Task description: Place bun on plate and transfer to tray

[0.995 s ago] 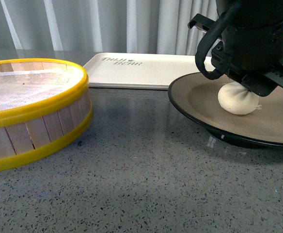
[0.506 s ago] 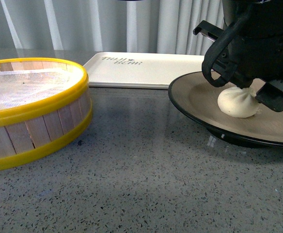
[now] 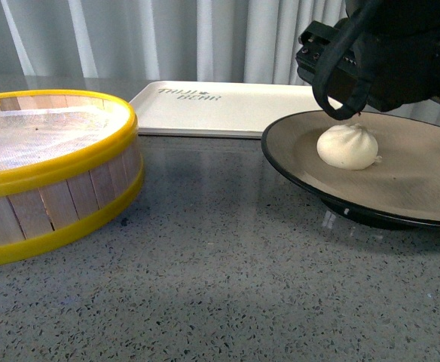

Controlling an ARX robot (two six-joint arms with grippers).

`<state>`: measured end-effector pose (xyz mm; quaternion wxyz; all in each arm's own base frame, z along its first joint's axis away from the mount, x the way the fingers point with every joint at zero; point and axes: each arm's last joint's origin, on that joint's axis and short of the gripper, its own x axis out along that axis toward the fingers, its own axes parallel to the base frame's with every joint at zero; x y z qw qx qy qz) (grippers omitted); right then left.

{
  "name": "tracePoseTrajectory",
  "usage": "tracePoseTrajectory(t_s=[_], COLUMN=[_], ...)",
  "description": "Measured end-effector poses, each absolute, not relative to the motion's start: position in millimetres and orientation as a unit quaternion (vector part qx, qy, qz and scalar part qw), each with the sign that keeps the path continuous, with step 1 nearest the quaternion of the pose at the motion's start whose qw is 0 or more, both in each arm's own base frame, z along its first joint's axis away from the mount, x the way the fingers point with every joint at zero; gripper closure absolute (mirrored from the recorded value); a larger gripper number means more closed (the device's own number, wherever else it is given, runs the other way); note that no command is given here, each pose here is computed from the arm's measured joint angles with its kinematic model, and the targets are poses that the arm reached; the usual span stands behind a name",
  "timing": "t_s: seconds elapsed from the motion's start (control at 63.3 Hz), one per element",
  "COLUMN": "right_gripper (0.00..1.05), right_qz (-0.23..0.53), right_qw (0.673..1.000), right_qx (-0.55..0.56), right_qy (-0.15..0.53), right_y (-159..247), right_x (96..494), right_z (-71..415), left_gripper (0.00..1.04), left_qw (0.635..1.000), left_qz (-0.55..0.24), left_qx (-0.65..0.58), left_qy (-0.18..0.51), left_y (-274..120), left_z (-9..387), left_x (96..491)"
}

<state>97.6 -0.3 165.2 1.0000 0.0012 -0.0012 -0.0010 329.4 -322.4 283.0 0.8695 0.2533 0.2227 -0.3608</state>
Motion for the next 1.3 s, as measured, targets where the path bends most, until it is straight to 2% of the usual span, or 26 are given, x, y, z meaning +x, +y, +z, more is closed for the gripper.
tracePoseTrajectory(t_s=[0.269,0.458,0.664,0.98,1.043,1.074,1.185,1.296], right_gripper=[0.08,0.08,0.08,0.08,0.08,0.08,0.08,0.08], right_qz=[-0.001,-0.001,-0.001,-0.001,-0.001,-0.001,-0.001,-0.001], right_qw=[1.000,1.000,1.000,1.000,1.000,1.000,1.000,1.000], right_qx=[0.001,0.001,0.001,0.001,0.001,0.001,0.001,0.001], right_qy=[-0.001,-0.001,-0.001,-0.001,-0.001,-0.001,-0.001,-0.001], right_y=[-0.3,-0.3,-0.3,-0.3,-0.3,-0.3,-0.3,-0.2], right_x=[97.6,97.6,97.6,97.6,97.6,97.6,97.6,97.6], right_z=[165.2,165.2,165.2,165.2,165.2,165.2,165.2,165.2], left_gripper=[0.07,0.07,0.07,0.07,0.17,0.22,0.42,0.71], left_qw=[0.883,0.910,0.949,0.977,0.995,0.998,1.000,1.000], left_qz=[-0.351,-0.330,-0.261,-0.158,-0.062,-0.040,0.005,-0.001], left_qx=[0.236,0.197,0.148,0.114,0.073,0.053,0.018,0.007], left_qy=[0.205,0.154,0.095,0.085,0.038,0.015,-0.014,0.005], left_y=[-308.0,-274.2,-194.7,-69.3,-43.4,-32.1,-2.0,-0.3], left_z=[301.2,325.5,349.7,332.7,328.5,324.2,293.2,238.1], left_x=[331.9,320.4,283.8,230.3,219.7,213.6,186.7,153.5])
